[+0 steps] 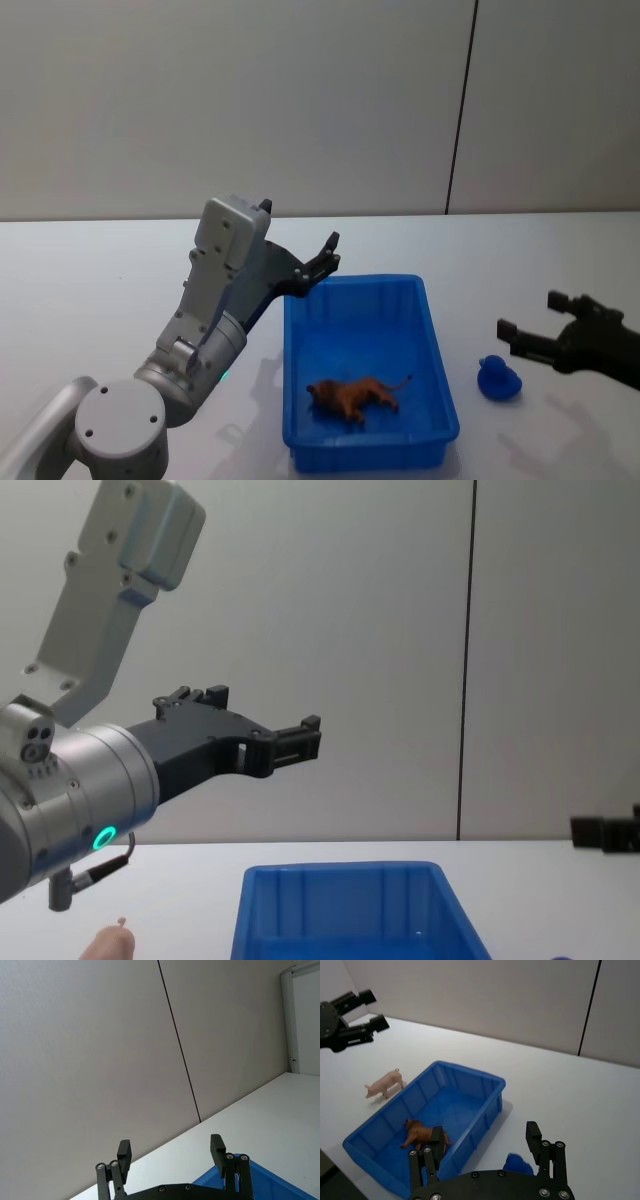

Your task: Pick up the two dolls from the table and place them into the box.

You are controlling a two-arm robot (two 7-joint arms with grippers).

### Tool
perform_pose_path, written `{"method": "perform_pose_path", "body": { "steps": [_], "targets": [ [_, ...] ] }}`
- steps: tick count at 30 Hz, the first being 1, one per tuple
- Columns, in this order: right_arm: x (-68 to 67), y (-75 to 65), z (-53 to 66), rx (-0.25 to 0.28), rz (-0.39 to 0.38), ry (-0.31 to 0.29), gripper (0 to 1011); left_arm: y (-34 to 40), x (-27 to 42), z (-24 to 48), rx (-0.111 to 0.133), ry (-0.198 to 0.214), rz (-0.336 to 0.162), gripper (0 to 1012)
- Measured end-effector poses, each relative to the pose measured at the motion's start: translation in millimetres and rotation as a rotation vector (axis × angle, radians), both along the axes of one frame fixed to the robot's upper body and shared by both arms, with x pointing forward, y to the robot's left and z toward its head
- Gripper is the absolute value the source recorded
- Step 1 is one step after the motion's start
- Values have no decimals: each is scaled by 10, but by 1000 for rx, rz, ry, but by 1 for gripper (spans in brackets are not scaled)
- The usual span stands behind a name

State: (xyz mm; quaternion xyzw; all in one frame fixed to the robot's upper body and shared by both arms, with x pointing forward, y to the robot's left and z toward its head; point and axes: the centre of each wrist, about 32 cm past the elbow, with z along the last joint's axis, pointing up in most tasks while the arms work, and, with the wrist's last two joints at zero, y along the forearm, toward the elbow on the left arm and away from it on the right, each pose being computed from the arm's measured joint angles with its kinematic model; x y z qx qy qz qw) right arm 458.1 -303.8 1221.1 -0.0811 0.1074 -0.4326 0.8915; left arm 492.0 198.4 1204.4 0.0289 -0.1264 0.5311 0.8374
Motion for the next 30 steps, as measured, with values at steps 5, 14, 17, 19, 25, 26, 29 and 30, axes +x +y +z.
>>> {"method": "perform_pose_path", "body": {
  "steps": [5,14,17,19,25,26,29,30],
  "targets": [
    [-42,-15,-17,-33,3,59,1001,0,0,0,0,0,0,1001],
    [-92,-4,-87,-133,-31,127,1001,0,0,0,0,0,0,1001],
    [-87,8,-129,-158,-36,141,1001,0,0,0,0,0,0,1001],
    [-71,27,-153,-175,-38,145,1001,0,0,0,0,0,0,1001],
    [12,109,-228,-204,-33,154,1001,0,0,0,0,0,0,1001],
    [29,125,-243,-208,-32,155,1001,0,0,0,0,0,0,1001],
    [88,179,-297,-215,-29,159,1001,0,0,0,0,0,0,1001],
    [97,188,-305,-217,-28,159,1001,0,0,0,0,0,0,1001]
  ]
}}
